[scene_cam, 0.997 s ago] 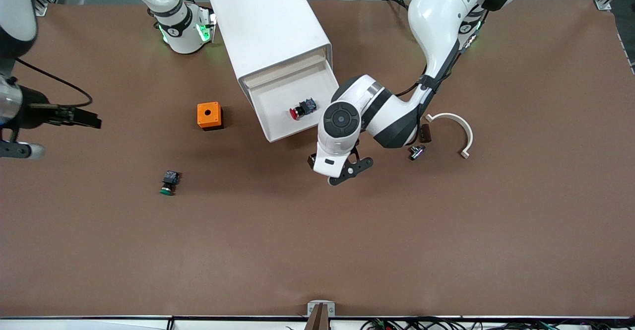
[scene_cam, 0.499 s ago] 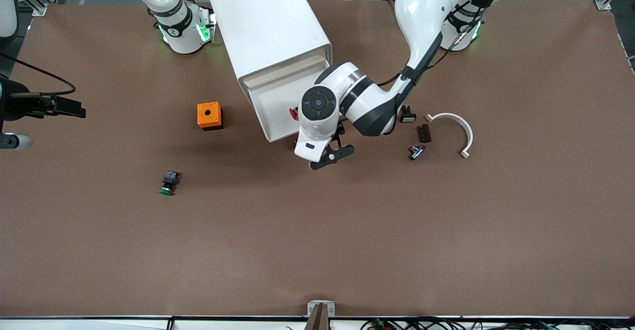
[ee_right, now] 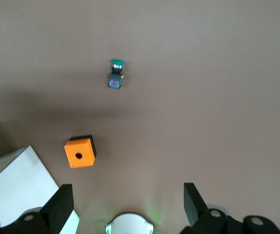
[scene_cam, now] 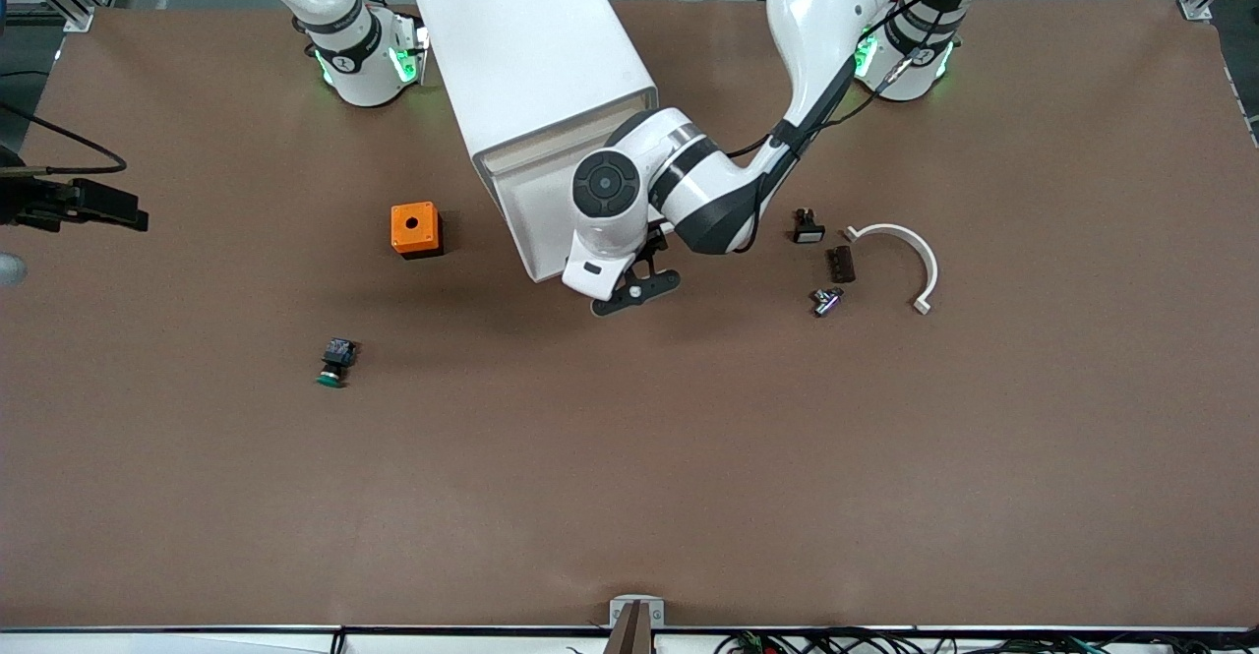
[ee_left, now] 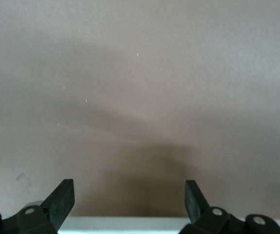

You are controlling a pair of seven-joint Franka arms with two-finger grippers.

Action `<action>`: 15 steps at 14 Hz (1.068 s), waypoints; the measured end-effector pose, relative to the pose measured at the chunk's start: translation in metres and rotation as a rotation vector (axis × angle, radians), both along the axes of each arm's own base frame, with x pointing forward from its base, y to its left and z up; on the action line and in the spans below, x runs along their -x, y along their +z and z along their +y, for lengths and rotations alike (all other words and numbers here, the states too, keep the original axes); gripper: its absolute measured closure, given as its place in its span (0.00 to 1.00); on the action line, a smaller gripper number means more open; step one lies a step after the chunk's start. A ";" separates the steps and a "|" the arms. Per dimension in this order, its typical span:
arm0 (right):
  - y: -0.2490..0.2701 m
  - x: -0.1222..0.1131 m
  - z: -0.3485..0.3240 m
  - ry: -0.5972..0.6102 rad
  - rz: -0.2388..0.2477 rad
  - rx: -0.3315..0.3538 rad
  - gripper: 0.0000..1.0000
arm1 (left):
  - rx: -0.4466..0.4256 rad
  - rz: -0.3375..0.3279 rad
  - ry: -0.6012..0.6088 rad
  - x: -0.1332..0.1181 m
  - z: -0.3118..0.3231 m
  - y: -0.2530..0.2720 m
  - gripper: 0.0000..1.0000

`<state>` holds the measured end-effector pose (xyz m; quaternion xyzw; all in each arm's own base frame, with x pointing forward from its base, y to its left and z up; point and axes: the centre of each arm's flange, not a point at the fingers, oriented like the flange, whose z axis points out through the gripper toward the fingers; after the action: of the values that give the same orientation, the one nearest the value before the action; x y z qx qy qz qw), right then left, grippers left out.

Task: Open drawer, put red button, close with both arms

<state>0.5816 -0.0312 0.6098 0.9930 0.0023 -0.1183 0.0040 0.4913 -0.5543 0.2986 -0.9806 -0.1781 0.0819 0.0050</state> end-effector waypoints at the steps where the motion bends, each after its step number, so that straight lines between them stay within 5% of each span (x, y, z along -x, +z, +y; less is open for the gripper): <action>1: 0.000 0.004 0.001 0.002 0.025 -0.002 0.00 | 0.000 0.003 -0.006 0.004 -0.003 -0.001 0.00; 7: 0.043 0.026 -0.002 -0.003 -0.046 -0.004 0.00 | 0.053 0.096 -0.012 0.033 -0.023 -0.004 0.00; 15: 0.037 0.050 -0.010 -0.018 -0.038 -0.012 0.00 | 0.105 0.215 -0.011 0.069 -0.043 -0.010 0.00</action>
<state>0.5312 -0.0415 0.6464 0.9950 -0.0057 -0.0996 -0.0028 0.4221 -0.5973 0.2884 -0.9660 -0.1668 0.1957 -0.0271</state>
